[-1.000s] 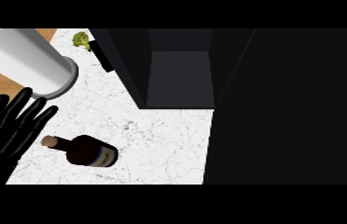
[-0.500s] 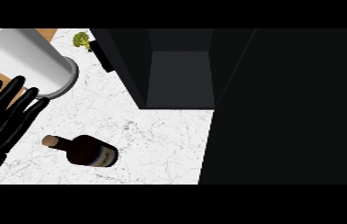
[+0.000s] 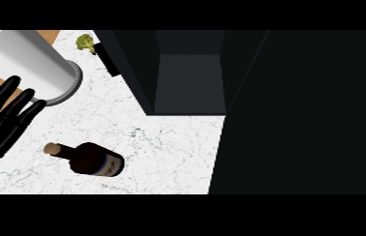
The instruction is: Pick up the wine, place it into the cabinet and close the cabinet
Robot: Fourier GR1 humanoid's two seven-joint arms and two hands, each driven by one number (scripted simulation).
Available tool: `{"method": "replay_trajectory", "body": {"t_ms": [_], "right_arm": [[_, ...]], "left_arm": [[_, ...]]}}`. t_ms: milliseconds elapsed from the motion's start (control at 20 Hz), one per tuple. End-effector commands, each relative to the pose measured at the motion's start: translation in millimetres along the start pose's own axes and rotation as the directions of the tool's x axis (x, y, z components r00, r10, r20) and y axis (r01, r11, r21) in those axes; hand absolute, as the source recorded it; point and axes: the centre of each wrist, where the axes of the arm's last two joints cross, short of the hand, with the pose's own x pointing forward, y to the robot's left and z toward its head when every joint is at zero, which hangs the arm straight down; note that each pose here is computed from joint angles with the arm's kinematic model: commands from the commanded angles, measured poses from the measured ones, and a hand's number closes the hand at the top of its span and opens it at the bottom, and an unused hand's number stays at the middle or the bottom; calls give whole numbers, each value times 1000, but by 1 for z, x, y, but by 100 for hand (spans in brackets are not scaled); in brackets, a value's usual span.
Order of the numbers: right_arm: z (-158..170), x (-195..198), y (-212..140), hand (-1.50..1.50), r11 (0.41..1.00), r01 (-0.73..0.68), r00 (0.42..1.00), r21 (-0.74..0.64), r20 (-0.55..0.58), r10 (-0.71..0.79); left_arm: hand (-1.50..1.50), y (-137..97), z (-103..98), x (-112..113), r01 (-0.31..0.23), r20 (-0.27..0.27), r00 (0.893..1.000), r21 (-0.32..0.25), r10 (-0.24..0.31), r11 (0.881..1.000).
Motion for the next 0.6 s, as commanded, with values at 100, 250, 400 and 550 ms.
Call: {"method": "replay_trajectory", "body": {"t_ms": [100, 250, 400, 550], "right_arm": [[22, 36, -2, -150, 995, -71, 993, -65, 90, 77], [24, 27, 5, -150, 994, -85, 994, -63, 70, 89], [27, 44, 2, -150, 995, -80, 994, -58, 76, 84], [20, 29, 12, -150, 996, -76, 993, -55, 83, 81]], "left_arm": [[-150, 4, 13, 11, -10, 56, 998, -53, 13, 999], [-150, 4, 21, -2, -3, 33, 999, -33, 4, 999], [-150, 9, 4, -17, -6, 28, 1000, -22, 6, 1000], [-150, 0, -2, -31, 4, 17, 1000, -29, -4, 1000]]}}
